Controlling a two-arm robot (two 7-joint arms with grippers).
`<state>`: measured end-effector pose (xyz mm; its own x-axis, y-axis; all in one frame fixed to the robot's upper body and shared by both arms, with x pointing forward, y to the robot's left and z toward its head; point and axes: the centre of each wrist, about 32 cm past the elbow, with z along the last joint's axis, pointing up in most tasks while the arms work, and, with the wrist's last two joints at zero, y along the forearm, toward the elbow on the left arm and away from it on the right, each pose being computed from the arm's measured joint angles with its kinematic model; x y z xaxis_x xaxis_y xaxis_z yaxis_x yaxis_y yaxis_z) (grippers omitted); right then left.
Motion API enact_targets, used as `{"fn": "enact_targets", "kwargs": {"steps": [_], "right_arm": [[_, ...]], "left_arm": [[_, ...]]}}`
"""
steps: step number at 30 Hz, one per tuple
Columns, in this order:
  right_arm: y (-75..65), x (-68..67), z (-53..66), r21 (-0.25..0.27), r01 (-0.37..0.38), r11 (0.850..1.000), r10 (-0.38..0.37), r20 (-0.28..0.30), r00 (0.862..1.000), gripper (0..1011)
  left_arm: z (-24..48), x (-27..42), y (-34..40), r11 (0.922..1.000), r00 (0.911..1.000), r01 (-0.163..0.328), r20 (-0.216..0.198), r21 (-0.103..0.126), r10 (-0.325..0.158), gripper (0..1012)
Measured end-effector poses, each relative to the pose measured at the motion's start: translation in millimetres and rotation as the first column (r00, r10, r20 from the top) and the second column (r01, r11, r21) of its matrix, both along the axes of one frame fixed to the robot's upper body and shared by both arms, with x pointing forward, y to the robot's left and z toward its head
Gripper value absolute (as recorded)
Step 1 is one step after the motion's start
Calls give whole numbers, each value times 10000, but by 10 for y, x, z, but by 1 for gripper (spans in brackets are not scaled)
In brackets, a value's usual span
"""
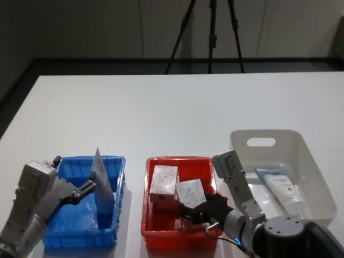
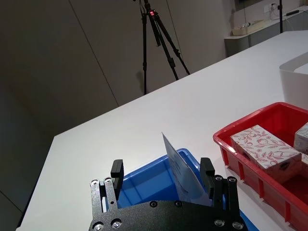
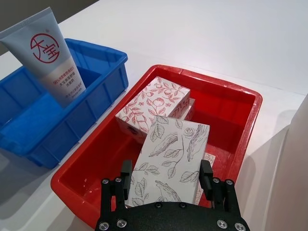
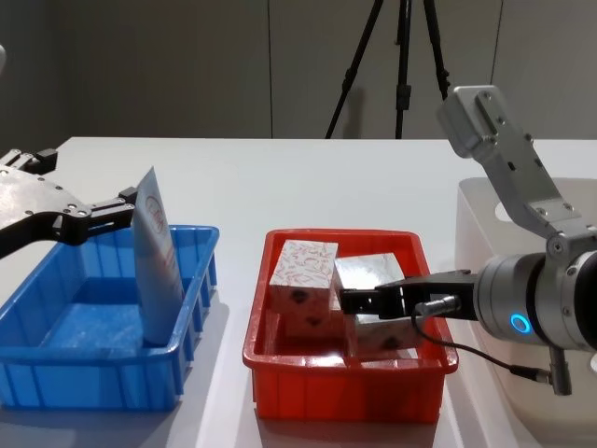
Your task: Bimanual collaborative sorting of washing and personal care products
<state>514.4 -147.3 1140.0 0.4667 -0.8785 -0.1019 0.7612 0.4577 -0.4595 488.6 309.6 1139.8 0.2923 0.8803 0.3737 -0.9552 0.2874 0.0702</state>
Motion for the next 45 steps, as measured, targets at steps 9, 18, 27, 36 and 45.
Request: {"fn": "enact_targets", "kwargs": {"steps": [9,18,27,36,45], "right_arm": [[-16,-28,84,55,-236,9997,231,697,9973,857],[-45,-45,181,146,-298,9994,278,1234,9920,857],[-124,-33,264,217,-198,9996,157,1737,9847,857],[-194,-17,343,313,12,9995,-80,2158,9764,857],[-285,-4,408,391,337,9987,-422,2430,9691,857]], "left_arm": [[0,0,0,10000,10000,0,1,0,0,1002],[0,0,0,10000,10000,0,0,0,0,1001],[0,0,0,10000,10000,0,0,-1,0,1002],[0,0,0,10000,10000,0,0,0,0,1002],[0,0,0,10000,10000,0,1,0,0,1002]]}}
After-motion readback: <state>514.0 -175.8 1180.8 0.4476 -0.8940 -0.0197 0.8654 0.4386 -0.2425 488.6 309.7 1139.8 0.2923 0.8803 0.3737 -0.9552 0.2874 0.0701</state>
